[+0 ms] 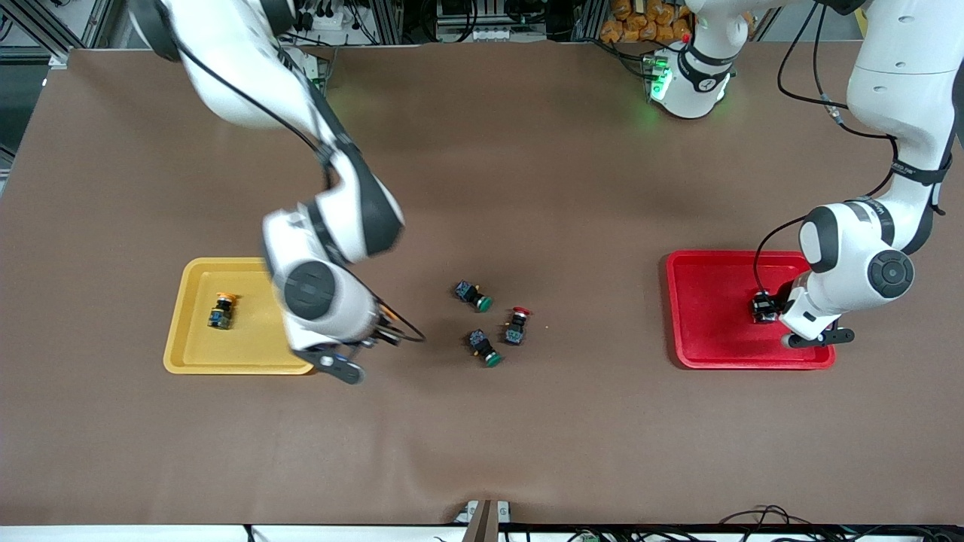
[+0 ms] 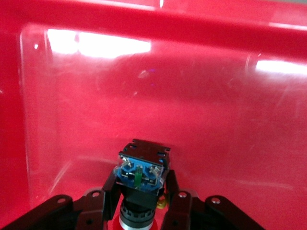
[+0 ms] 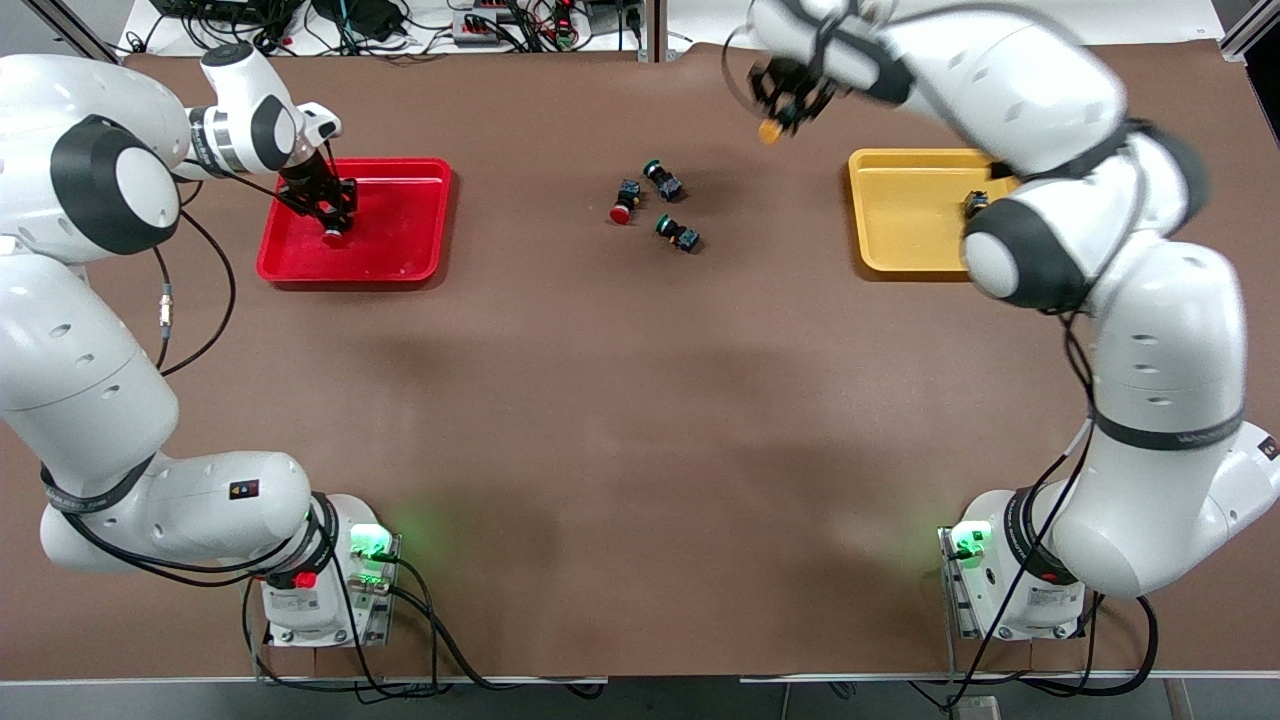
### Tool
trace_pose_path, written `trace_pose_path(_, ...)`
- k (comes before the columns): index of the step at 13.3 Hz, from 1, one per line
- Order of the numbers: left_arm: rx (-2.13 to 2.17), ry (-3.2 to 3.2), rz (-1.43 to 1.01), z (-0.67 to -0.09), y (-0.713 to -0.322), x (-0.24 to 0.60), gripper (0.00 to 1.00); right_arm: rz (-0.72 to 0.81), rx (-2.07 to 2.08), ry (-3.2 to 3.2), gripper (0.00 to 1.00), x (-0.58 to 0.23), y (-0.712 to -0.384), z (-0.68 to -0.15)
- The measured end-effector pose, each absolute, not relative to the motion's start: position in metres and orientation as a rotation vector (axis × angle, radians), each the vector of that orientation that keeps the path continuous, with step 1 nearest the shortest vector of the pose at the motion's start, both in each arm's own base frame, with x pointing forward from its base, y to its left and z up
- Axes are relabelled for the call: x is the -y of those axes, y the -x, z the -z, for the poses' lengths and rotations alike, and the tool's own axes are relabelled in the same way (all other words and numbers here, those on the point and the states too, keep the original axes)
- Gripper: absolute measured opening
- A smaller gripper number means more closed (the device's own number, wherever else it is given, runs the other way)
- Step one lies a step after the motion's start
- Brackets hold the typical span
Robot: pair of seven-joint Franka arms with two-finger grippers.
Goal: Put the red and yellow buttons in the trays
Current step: 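Lower the red button into the red tray while the right gripper carries its button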
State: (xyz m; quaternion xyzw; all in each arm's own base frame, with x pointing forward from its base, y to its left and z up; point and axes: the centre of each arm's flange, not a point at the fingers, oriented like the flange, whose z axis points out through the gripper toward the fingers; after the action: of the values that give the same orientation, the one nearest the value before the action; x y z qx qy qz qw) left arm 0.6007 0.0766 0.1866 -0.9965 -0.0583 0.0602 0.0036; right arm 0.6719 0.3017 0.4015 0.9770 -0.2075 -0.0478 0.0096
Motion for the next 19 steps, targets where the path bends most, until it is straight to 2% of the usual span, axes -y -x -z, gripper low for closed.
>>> trace_pose_path(2, 0.195, 3.121, -0.231, -0.186, -0.597, -0.081, 0.42, 0.218, 0.486, -3.095, 0.41, -0.242, -0.653, -0.501)
trace_pose_path(4, 0.202, 3.120, -0.250, -0.186, -0.596, -0.081, 0.46, 0.288, 0.326, -3.128, 0.41, -0.178, -0.630, -0.564)
trace_pose_path(7, 0.208, 3.121, -0.240, -0.190, -0.597, -0.079, 0.70, 0.328, 0.187, -3.170, 0.41, -0.101, -0.618, -0.588)
trace_pose_path(10, 0.212, 3.128, -0.207, -0.208, -0.603, -0.066, 0.99, 0.380, 0.079, -3.184, 0.41, -0.053, -0.620, -0.555)
trace_pose_path(14, 0.218, 3.148, -0.212, -0.282, -0.625, -0.012, 1.00, 0.282, 0.000, -3.198, 0.41, -0.034, -0.623, -0.458)
trace_pose_path(17, 0.242, 3.163, -0.167, -0.341, -0.645, 0.046, 1.00, 0.177, -0.037, -3.197, 0.41, -0.026, -0.610, -0.368)
trace_pose_path(19, 0.193, 3.173, -0.112, -0.362, -0.651, 0.090, 1.00, 0.163, -0.057, -3.185, 0.41, -0.022, -0.597, -0.314)
